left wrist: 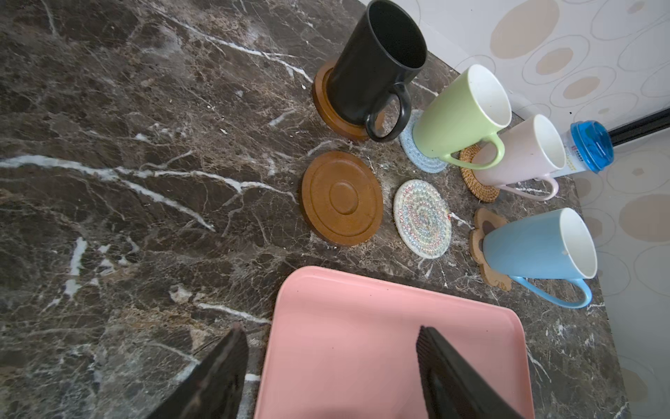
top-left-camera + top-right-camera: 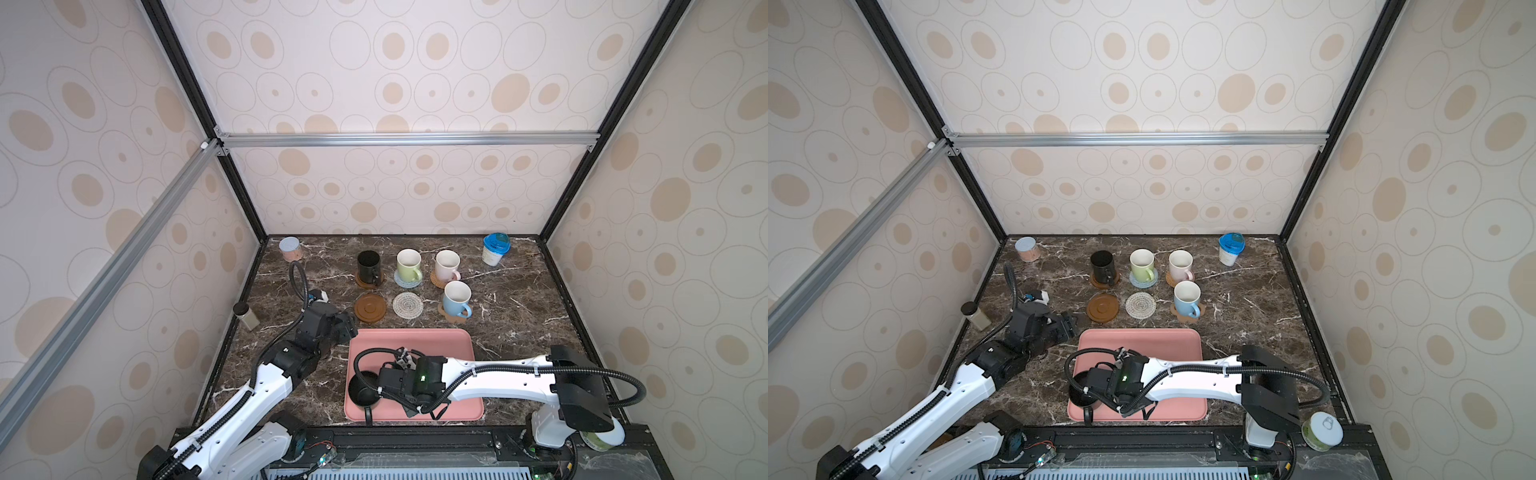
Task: Place cups on coasters
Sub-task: Pick up the cup from the tray.
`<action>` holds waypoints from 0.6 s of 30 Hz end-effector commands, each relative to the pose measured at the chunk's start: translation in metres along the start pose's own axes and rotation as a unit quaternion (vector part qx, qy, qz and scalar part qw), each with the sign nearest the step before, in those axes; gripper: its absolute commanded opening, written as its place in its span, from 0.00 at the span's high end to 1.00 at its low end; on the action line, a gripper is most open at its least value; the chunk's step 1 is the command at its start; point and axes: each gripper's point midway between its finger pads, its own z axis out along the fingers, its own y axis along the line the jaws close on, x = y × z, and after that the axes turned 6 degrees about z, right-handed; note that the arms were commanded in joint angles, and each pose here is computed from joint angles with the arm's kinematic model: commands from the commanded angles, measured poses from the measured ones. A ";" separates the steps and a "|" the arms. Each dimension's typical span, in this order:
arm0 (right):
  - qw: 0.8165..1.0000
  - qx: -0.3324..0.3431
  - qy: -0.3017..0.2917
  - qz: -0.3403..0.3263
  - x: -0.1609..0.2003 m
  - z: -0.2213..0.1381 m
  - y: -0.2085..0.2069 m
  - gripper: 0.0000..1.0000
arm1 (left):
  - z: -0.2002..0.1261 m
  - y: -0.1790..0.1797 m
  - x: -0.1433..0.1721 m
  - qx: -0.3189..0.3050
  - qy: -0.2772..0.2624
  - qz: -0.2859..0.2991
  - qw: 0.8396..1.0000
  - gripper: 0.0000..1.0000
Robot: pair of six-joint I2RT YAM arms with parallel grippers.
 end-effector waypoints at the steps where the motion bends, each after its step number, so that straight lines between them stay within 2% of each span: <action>1: 0.999 0.002 -0.041 -0.006 -0.013 -0.008 -0.007 0.86 | -0.005 0.003 -0.008 -0.012 -0.009 -0.006 1.000 0.25; 18: 0.991 -0.039 -0.121 -0.034 -0.046 -0.042 -0.022 0.91 | -0.012 0.007 -0.011 -0.018 -0.018 -0.009 1.000 0.25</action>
